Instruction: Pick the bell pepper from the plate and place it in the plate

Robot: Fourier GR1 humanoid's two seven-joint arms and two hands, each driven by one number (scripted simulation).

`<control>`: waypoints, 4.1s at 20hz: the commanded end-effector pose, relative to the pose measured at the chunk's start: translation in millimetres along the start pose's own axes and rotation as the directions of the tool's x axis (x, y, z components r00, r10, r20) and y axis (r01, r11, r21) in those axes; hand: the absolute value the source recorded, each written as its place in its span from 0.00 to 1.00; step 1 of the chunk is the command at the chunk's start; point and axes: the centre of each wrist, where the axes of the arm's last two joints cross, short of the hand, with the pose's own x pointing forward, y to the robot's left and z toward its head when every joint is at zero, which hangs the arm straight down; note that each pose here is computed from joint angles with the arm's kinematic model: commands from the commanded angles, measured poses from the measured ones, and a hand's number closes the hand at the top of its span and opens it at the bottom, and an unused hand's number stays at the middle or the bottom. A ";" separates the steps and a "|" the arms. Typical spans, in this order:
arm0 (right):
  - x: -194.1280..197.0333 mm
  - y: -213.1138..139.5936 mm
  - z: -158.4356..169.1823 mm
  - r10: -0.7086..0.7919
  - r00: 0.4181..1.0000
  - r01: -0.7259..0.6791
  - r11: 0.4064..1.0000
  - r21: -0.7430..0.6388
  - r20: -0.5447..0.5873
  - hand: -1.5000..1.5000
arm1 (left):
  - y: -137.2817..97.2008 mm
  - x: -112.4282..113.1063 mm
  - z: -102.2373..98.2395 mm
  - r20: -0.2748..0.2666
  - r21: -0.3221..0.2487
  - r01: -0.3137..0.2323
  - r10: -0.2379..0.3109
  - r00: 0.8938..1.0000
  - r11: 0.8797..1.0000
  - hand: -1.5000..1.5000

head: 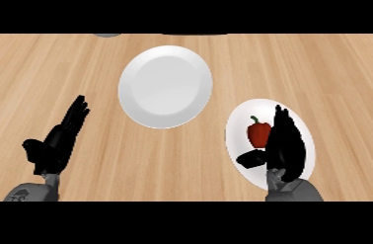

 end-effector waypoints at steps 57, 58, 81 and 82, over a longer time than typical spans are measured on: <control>36.5 -24.3 163.7 0.034 0.952 0.133 0.851 -0.509 0.304 1.00 | -15.5 -7.2 5.5 0.004 -0.029 -0.004 0.004 1.000 1.000 0.50; 43.9 -30.4 162.2 0.038 0.948 0.136 0.850 -0.510 0.317 1.00 | -8.9 1.9 -2.9 0.024 -0.039 -0.001 0.002 1.000 0.999 0.50; 180.3 -14.1 39.9 -0.046 0.950 0.158 0.924 -0.347 0.310 1.00 | -33.7 14.6 -20.7 0.048 -0.100 0.002 0.003 0.999 0.995 0.50; 183.3 -10.8 36.7 -0.039 0.949 0.155 0.921 -0.356 0.312 1.00 | -23.1 24.3 -27.4 0.060 -0.088 0.018 -0.012 0.998 0.996 0.50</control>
